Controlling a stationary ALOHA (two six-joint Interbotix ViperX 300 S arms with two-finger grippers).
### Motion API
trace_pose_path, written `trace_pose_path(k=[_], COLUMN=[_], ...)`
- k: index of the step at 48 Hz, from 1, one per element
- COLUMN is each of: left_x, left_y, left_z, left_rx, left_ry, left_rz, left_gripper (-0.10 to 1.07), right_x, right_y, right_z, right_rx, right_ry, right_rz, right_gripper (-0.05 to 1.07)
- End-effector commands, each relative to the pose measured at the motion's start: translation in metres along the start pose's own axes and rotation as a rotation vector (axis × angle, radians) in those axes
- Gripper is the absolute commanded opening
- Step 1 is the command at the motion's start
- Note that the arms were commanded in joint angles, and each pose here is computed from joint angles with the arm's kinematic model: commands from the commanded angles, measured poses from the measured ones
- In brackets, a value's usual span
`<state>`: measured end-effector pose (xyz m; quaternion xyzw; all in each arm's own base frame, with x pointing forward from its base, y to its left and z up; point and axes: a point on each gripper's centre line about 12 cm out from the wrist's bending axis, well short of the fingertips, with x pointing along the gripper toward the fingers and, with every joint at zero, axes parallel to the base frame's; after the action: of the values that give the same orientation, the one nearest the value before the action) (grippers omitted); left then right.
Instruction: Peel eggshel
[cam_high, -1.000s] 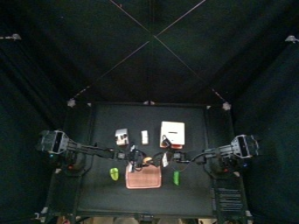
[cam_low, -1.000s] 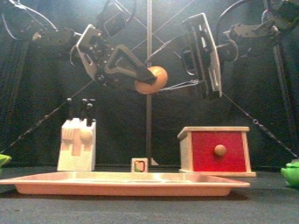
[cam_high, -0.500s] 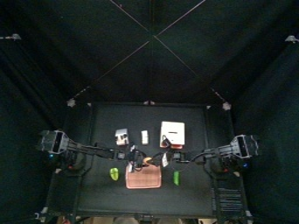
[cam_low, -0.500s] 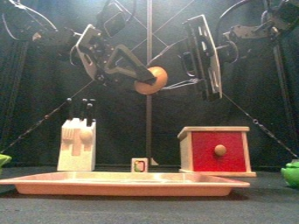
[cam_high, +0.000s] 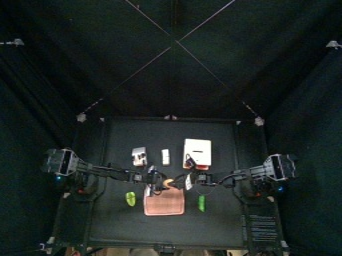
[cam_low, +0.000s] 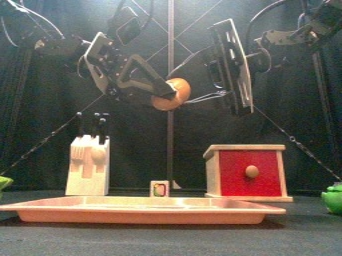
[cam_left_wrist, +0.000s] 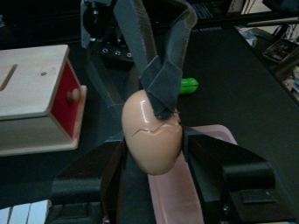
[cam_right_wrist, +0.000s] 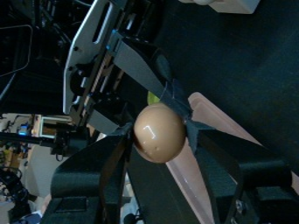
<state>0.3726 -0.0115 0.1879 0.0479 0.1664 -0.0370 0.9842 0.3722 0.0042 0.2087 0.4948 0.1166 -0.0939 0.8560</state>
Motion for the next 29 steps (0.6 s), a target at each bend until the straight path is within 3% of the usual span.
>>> trace_pose_path(k=[1,29], left_x=[-0.002,-0.005], left_y=[0.003,0.002], left_z=[0.01,0.01], left_rx=[-0.001,-0.002], left_ry=[-0.032,-0.035], left_rz=[0.008,0.007], left_gripper=[0.53,0.53], right_x=[-0.004,-0.019], right_y=[0.014,0.011], right_z=[0.008,0.009], right_rx=[0.002,0.013], right_ry=[-0.024,-0.027], right_rz=[0.041,0.039], right_gripper=[0.83,0.83])
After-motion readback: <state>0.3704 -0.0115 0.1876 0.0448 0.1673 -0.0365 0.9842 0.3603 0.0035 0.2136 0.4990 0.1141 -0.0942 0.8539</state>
